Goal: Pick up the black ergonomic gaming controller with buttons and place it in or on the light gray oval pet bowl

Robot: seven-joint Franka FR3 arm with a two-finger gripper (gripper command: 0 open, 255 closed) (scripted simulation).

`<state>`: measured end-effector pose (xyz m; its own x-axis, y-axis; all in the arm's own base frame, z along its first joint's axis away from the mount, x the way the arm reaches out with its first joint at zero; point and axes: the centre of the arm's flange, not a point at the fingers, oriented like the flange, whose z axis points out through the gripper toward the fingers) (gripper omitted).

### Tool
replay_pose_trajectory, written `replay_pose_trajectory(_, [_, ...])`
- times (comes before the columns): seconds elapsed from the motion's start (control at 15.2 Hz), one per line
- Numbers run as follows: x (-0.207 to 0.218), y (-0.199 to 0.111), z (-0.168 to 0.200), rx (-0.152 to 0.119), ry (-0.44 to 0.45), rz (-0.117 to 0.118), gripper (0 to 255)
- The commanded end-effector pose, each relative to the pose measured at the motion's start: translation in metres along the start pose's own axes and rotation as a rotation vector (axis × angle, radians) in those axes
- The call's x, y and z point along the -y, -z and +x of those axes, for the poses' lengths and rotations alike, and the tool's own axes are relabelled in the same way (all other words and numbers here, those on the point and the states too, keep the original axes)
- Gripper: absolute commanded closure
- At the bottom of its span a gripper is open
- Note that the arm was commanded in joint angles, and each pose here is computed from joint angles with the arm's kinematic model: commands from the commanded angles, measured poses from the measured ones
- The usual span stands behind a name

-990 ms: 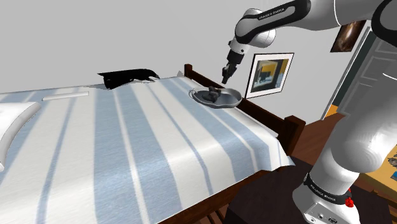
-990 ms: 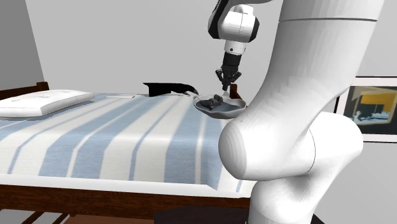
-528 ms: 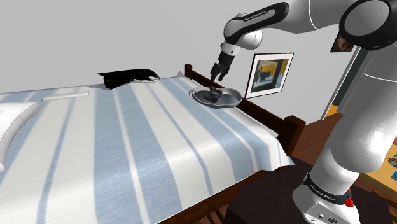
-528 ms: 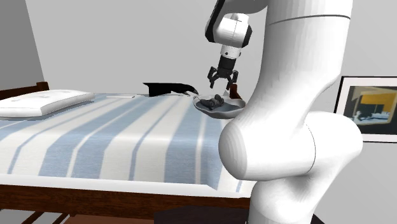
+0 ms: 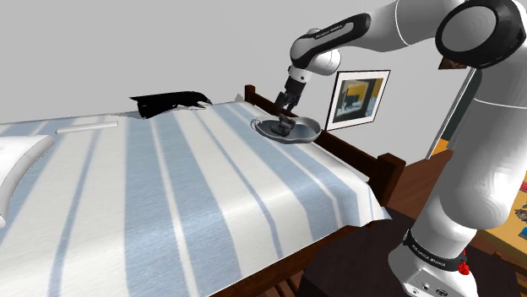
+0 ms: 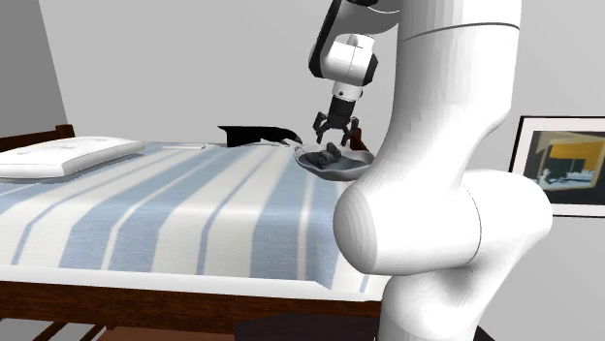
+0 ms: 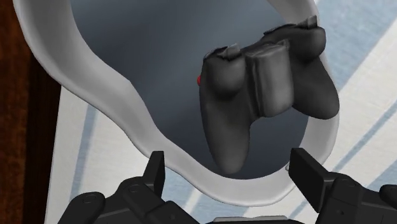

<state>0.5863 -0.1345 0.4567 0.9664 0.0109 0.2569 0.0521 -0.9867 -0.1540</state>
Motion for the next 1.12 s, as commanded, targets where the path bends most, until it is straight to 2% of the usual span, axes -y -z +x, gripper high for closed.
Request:
replay_pose_trajectory(0.0, [-0.0003,-0.0021,0.0008,-0.001,0.000,0.000,0])
replay_pose_trajectory(0.33, [-0.0003,-0.0021,0.0007,0.000,0.000,0.000,0])
replay_pose_trajectory(0.4, [-0.0003,-0.0021,0.0007,0.000,0.000,0.000,255])
replay_pose_trajectory(1.06, [0.0005,0.0029,0.0021,0.000,0.000,0.000,255])
